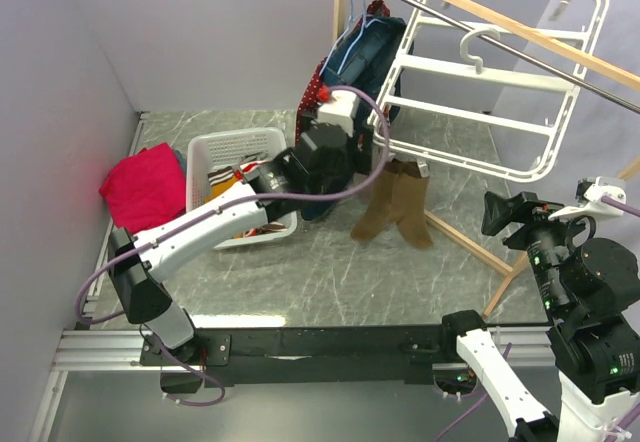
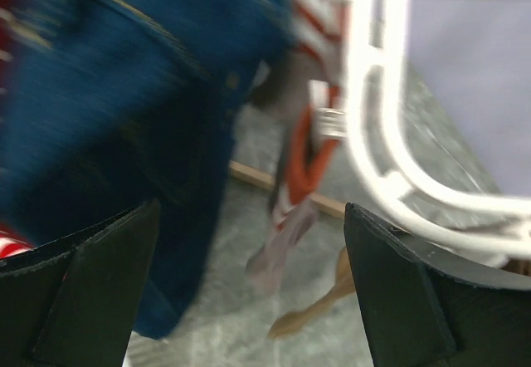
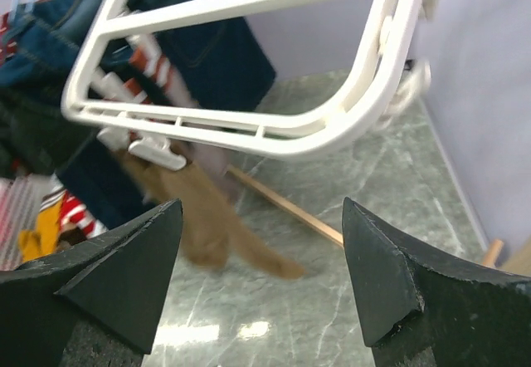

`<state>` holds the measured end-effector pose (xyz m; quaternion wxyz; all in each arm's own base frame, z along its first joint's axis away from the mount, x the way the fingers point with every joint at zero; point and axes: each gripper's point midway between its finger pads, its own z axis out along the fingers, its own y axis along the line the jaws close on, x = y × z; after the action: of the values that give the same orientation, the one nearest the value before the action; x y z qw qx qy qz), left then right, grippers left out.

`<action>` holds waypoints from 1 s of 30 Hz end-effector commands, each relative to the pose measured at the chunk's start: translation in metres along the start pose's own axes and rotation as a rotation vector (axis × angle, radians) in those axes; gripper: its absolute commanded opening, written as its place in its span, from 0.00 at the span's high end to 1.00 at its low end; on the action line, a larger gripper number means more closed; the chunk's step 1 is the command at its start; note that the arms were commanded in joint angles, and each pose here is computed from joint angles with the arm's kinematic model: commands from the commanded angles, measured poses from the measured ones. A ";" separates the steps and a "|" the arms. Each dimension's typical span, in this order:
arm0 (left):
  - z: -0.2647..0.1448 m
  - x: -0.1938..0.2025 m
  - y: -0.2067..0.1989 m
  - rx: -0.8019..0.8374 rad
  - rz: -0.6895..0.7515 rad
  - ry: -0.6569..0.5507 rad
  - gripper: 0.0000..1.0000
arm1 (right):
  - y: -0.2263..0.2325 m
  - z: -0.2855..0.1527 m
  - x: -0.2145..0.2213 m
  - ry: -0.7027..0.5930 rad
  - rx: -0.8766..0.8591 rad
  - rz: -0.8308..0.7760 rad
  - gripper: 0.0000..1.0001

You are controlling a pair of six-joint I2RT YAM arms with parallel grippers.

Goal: Clip the socks to the hanger
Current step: Adjust the hanger on the clothesline.

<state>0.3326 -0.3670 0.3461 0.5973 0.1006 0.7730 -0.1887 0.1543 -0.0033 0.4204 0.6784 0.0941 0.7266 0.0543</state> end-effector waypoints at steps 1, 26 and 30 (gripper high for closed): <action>-0.009 -0.061 0.020 -0.015 -0.095 -0.130 0.03 | 0.021 0.000 -0.011 -0.029 -0.117 -0.017 0.16; -0.097 -0.073 -0.016 0.207 -0.099 -0.123 0.04 | 0.089 -0.043 -0.043 0.055 -0.479 0.072 0.20; -0.093 -0.067 -0.022 0.224 -0.084 -0.108 0.04 | 0.062 -0.038 -0.060 0.007 -0.306 0.075 0.20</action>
<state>0.2613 -0.3376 0.4366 0.6185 0.1069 0.7176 -0.3020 0.1262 0.0657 0.4892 0.6745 -0.0309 0.7036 0.2212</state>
